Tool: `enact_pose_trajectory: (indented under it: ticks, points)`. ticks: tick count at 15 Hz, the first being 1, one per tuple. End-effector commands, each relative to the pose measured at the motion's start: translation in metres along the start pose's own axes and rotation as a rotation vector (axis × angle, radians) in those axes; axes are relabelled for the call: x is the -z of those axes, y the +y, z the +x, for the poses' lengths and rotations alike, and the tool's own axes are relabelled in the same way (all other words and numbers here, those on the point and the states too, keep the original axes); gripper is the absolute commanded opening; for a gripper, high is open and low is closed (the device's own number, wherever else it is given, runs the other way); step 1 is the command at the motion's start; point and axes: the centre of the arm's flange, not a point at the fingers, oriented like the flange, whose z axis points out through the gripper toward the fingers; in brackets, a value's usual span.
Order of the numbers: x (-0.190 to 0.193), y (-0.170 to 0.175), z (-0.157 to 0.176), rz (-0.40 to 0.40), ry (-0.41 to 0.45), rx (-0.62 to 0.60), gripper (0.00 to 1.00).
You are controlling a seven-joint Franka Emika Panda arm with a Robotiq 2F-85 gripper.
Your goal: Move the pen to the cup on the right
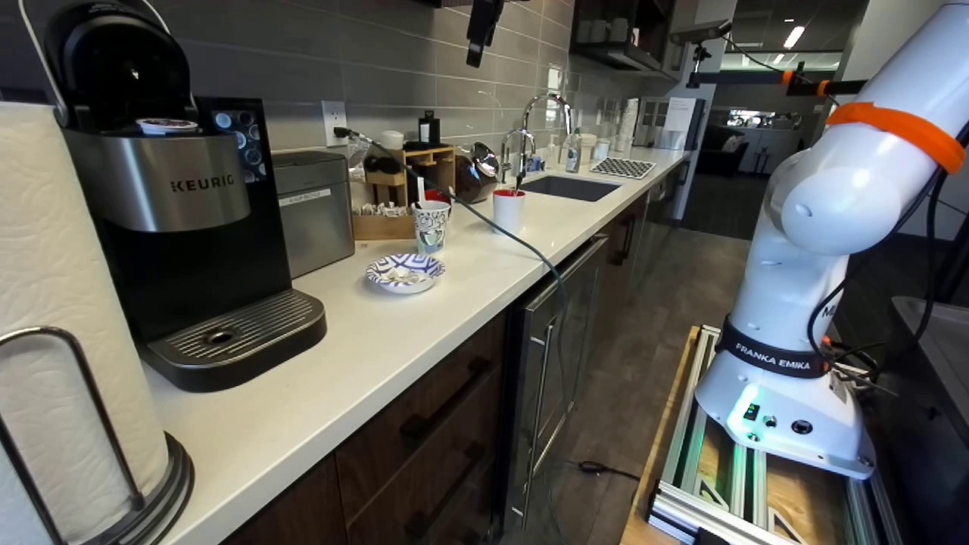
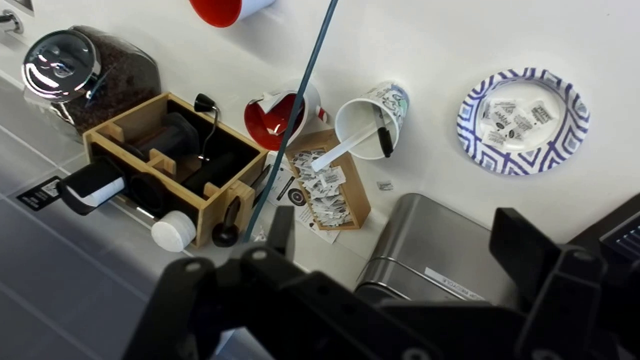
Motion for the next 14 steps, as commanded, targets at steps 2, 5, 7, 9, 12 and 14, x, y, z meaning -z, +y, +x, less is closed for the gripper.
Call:
enact_pose_trajectory:
  ticks: [2, 5, 7, 9, 12, 14]
  points:
    - [-0.05, -0.067, 0.015, 0.095, -0.082, 0.047, 1.0]
    - [-0.097, -0.107, 0.018, 0.104, -0.153, -0.027, 1.0]
    - [-0.126, -0.118, 0.018, 0.076, -0.208, -0.127, 1.0]
    - [-0.15, -0.123, 0.022, 0.081, -0.239, -0.246, 1.0]
    - [-0.15, -0.12, 0.016, 0.103, -0.265, -0.259, 1.0]
    - [-0.159, -0.12, 0.017, 0.106, -0.281, -0.265, 1.0]
